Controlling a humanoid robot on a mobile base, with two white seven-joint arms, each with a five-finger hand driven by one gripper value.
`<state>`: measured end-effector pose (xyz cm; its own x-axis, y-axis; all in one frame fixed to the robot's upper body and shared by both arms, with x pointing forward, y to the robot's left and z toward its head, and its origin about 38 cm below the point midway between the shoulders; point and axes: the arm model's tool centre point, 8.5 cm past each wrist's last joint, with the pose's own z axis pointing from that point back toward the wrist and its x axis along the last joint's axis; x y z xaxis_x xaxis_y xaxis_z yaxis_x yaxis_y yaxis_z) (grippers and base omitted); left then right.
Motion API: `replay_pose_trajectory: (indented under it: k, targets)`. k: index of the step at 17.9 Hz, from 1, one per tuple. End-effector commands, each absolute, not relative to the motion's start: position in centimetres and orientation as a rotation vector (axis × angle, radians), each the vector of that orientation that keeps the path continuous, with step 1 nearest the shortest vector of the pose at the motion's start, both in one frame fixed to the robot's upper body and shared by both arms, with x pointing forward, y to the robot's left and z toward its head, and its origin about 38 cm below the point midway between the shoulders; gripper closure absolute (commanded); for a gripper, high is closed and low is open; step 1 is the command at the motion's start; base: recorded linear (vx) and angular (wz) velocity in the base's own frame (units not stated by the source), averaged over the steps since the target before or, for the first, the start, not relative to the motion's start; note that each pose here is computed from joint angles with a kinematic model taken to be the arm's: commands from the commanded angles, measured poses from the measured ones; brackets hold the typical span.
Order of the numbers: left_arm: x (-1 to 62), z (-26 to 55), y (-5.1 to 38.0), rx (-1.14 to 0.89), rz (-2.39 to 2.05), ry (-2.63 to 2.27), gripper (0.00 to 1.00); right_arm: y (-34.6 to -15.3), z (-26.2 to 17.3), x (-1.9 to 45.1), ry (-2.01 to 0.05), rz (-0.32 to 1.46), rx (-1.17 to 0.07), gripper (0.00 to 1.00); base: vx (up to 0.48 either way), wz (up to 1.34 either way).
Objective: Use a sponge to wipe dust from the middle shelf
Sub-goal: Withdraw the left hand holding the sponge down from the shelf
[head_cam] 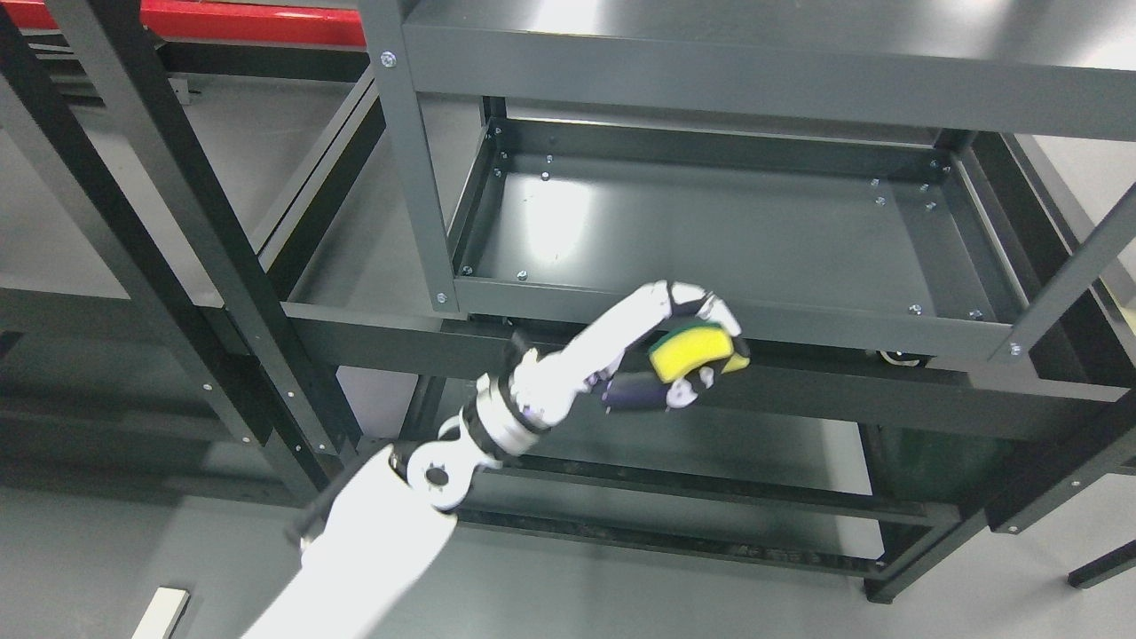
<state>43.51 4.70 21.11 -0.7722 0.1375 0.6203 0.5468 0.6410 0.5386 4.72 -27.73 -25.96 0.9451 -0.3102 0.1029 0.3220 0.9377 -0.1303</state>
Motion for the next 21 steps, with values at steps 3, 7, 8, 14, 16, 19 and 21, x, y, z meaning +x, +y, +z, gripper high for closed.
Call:
replay_pose_trajectory:
  k: [3,7,8,14,16,19,21]
  targets:
    - [44.2,14.8,17.5,-0.182,-0.246,-2.106,0.98,-28.7,-25.9,4.6,-0.029,-0.324,-0.152,0.00,0.000,0.00]
    - [41.7,20.0,17.7,-0.144,-0.123,-2.099,0.98,-28.7,-25.9,4.6,-0.029,-0.324,-0.152,0.00,0.000,0.00]
    - [41.7,21.3,18.1,-0.108,-0.066,-2.087,0.99,-28.7,-25.9,4.6,-0.029,-0.324,-0.152,0.00,0.000,0.00]
    - [41.4,25.9,18.0,-0.100,-0.028,-2.169,0.99,-28.7,-25.9,4.6,-0.029,-0.324,-0.154,0.00,0.000,0.00]
    - [41.2,26.1,18.3,-0.099,-0.017,-2.196,0.99,-28.7,-25.9,4.6,-0.029,-0.324,-0.152,0.00,0.000,0.00]
    - [40.7,25.3,18.3,-0.104,-0.012,-2.201,0.99,-28.7,-25.9,4.6,-0.029,-0.324,-0.152,0.00,0.000,0.00]
    - [40.6,24.8,18.4,-0.103,-0.010,-2.189,0.99,-28.7,-25.9,4.6,-0.029,-0.324,-0.152,0.00,0.000,0.00]
